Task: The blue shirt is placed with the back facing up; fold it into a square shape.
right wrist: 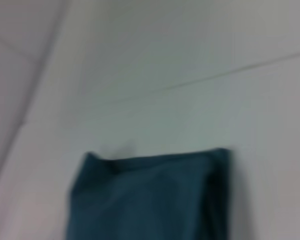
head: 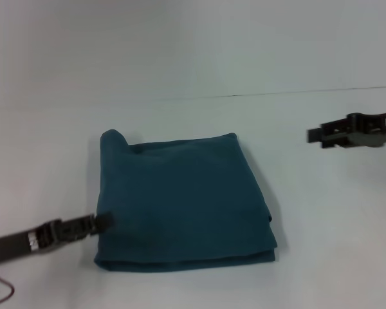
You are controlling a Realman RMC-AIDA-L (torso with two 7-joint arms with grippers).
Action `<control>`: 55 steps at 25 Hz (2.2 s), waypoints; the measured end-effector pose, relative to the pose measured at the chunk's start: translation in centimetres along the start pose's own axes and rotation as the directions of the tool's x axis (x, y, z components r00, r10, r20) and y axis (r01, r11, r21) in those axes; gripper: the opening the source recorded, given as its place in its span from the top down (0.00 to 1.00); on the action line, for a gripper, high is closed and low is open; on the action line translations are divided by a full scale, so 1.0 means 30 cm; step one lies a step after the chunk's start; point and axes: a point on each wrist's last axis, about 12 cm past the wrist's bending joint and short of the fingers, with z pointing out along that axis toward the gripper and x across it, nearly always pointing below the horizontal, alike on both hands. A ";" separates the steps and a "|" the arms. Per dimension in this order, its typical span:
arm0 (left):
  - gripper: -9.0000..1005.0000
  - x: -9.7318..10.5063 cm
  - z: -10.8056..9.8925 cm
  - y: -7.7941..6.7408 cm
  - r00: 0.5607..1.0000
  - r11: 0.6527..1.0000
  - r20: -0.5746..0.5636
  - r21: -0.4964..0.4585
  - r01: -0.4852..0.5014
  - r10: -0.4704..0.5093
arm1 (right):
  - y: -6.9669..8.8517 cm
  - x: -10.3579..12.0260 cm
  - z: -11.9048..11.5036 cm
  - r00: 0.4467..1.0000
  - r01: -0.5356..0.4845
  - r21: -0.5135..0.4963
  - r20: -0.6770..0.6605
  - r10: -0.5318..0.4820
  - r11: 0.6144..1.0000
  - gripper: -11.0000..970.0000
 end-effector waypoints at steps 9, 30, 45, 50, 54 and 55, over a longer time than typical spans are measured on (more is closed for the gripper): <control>0.25 -0.111 0.047 -0.103 0.946 0.943 -0.091 0.160 -0.293 0.310 | 0.084 0.097 0.062 0.950 0.303 -0.221 -0.005 -0.312 0.927 0.25; 0.18 -0.132 0.102 -0.117 0.783 0.822 -0.250 0.154 -0.549 0.570 | 0.166 0.256 0.191 0.882 0.382 -0.393 -0.116 -0.458 0.836 0.25; 0.18 -0.120 0.182 -0.121 0.691 0.746 -0.290 0.170 -0.644 0.662 | 0.185 0.267 0.226 0.861 0.405 -0.399 -0.136 -0.490 0.823 0.25; 0.18 -0.130 0.185 -0.117 0.709 0.758 -0.281 0.139 -0.637 0.647 | 0.185 0.264 0.223 0.863 0.405 -0.397 -0.132 -0.488 0.824 0.25; 0.18 -0.140 0.181 -0.118 0.720 0.769 -0.283 0.128 -0.626 0.634 | 0.186 0.261 0.223 0.862 0.407 -0.397 -0.131 -0.490 0.823 0.25; 0.18 -0.140 0.181 -0.118 0.720 0.769 -0.283 0.128 -0.626 0.634 | 0.187 0.260 0.224 0.861 0.408 -0.397 -0.132 -0.491 0.822 0.25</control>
